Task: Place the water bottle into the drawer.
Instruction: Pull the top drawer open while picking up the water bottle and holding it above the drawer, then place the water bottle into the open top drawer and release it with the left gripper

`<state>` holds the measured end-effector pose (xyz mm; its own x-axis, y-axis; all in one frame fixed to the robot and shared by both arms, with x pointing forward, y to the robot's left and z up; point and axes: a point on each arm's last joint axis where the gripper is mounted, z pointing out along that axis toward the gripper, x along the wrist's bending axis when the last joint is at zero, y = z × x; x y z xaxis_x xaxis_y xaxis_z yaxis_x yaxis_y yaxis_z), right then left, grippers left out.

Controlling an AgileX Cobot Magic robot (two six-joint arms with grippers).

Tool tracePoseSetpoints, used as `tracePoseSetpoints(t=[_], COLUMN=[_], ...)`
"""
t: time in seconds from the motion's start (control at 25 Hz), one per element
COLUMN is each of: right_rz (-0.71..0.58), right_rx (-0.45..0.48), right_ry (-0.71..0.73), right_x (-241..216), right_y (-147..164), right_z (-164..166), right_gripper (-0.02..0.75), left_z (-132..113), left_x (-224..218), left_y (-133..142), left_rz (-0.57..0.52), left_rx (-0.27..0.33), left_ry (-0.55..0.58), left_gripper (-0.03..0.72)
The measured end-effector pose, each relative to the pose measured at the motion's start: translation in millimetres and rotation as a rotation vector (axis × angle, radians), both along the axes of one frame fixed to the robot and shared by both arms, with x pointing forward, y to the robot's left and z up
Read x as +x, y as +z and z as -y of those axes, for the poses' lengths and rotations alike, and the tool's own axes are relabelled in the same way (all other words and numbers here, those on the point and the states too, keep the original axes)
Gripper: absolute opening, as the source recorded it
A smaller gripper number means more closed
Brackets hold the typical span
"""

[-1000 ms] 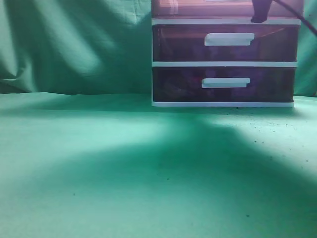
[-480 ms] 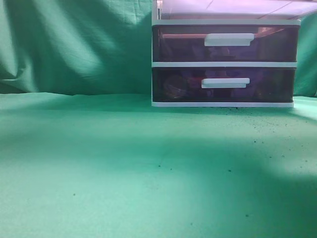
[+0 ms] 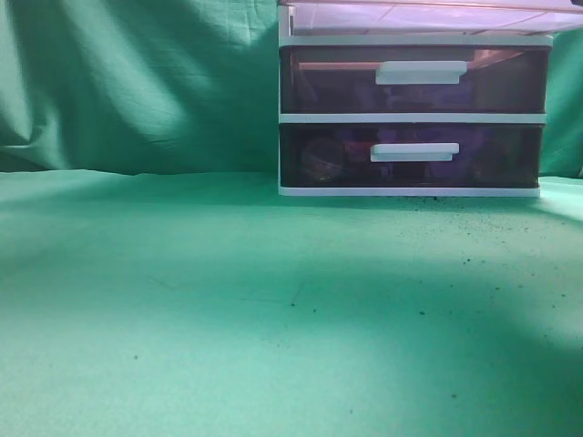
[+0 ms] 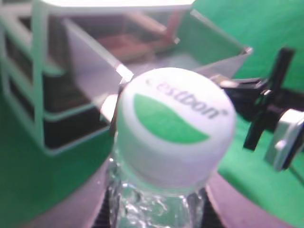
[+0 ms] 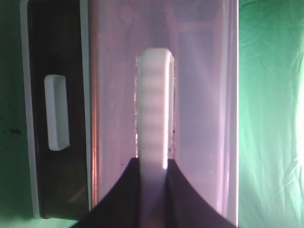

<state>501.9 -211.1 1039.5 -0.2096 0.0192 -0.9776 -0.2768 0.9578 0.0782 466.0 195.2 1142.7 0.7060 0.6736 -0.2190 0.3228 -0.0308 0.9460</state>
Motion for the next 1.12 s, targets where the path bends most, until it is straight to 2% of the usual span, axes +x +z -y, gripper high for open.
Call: tracePoseSetpoints(t=[0.32, 0.48, 0.64, 0.76, 0.96, 1.12], right_rz=[-0.010, -0.012, -0.013, -0.013, -0.020, -0.020], right_rx=[-0.002, -0.002, -0.003, -0.003, -0.005, -0.005], right_ry=[0.000, 0.000, 0.000, 0.000, 0.000, 0.000], right_x=[0, 0, 0, 0, 0, 0], right_y=[-1, -1, -1, -1, -2, -2], right_z=[0, 0, 0, 0, 0, 0], right_gripper=[0.094, 0.094, 0.094, 0.094, 0.094, 0.094], left_z=[8, 37, 80, 107, 121, 121], left_x=[9, 34, 69, 101, 140, 148], left_y=[115, 137, 120, 79, 30, 22], left_rz=[0.329, 0.380, 0.327, 0.247, 0.171, 0.183], left_rx=[-0.073, -0.099, -0.101, -0.055, 0.000, 0.023], left_ry=[-0.048, -0.125, -0.211, -0.248, -0.181, -0.143], left_gripper=[0.241, 0.241, 0.241, 0.241, 0.241, 0.241])
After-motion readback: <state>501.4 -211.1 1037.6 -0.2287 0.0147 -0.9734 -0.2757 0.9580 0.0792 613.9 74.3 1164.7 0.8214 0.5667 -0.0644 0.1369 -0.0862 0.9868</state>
